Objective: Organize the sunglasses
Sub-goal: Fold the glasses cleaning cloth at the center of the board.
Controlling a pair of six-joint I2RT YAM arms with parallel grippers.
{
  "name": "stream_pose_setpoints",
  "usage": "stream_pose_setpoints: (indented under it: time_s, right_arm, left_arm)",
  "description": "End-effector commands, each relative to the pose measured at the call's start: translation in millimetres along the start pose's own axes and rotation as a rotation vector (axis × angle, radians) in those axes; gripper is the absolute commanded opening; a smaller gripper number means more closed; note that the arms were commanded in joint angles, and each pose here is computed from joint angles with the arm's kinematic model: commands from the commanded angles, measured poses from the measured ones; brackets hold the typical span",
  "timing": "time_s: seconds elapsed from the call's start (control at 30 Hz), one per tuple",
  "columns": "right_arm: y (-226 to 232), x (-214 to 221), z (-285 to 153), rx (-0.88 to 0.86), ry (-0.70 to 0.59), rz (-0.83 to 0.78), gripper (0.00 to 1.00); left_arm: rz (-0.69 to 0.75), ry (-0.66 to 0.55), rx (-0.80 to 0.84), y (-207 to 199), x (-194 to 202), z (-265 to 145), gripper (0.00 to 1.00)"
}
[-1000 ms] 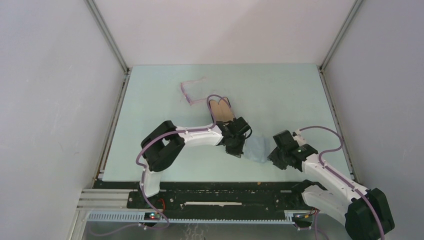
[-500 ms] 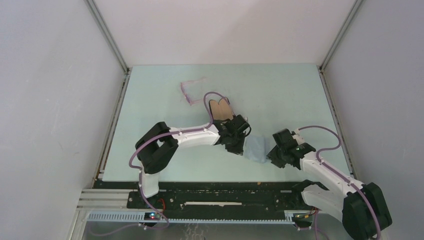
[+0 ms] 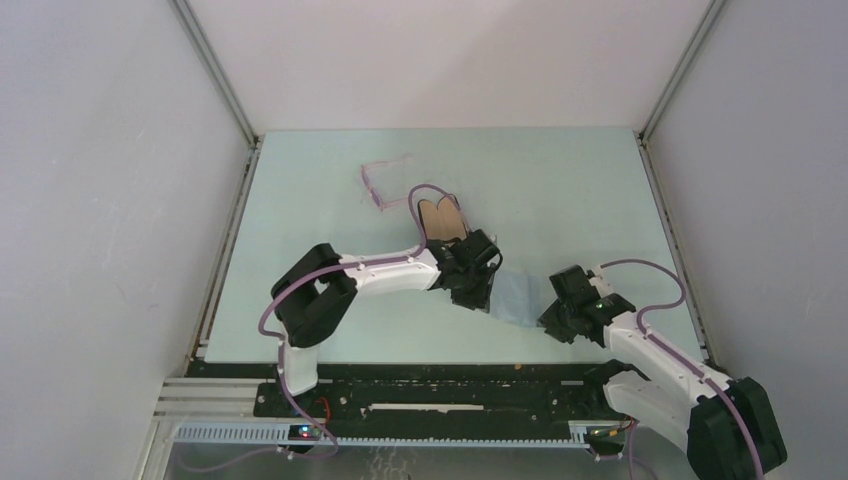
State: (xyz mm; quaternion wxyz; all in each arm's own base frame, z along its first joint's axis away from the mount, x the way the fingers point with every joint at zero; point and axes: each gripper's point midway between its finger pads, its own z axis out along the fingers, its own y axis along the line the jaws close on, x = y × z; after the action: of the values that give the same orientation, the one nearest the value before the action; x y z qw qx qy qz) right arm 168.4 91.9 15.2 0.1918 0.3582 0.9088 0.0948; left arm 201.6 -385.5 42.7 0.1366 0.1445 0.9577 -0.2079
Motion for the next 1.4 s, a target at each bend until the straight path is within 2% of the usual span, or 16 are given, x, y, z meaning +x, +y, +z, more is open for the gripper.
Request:
stream_pose_setpoints:
  time_s: [0.0,0.13,0.5,0.63,0.77,1.1,1.23,1.37]
  right_arm:
    - [-8.9,0.8,-2.2,0.014,-0.001,-0.008,0.33]
    - [-4.1,1.8,-2.0,-0.004,0.009,-0.001,0.32]
    - [0.9,0.9,-2.6,-0.026,0.008,0.003,0.32]
    - [-1.2,-0.2,-5.0,-0.025,-0.001,0.008,0.32]
    - [-1.0,-1.0,-5.2,-0.025,-0.004,0.009,0.33]
    - [1.2,3.1,1.5,-0.019,0.019,0.006,0.32]
    - [3.5,5.5,3.6,-0.025,0.027,0.01,0.29]
    - [3.7,7.6,6.1,-0.031,0.031,0.015,0.21]
  left_arm:
    - [0.017,-0.013,0.06,-19.0,-14.4,-3.7,0.46]
    - [0.018,-0.007,0.061,-21.9,-15.1,0.7,0.5]
    - [0.009,0.023,0.036,-26.1,-20.5,29.2,0.4]
    - [0.003,0.026,0.026,-23.6,-18.6,31.3,0.28]
    - [0.002,0.028,0.022,-21.7,-17.2,30.6,0.01]
    - [-0.014,0.034,0.022,-14.5,-5.7,15.1,0.0]
    - [-0.028,0.044,0.025,-12.2,0.0,14.5,0.0]
    - [-0.03,0.046,0.023,-11.2,1.6,12.0,0.0]
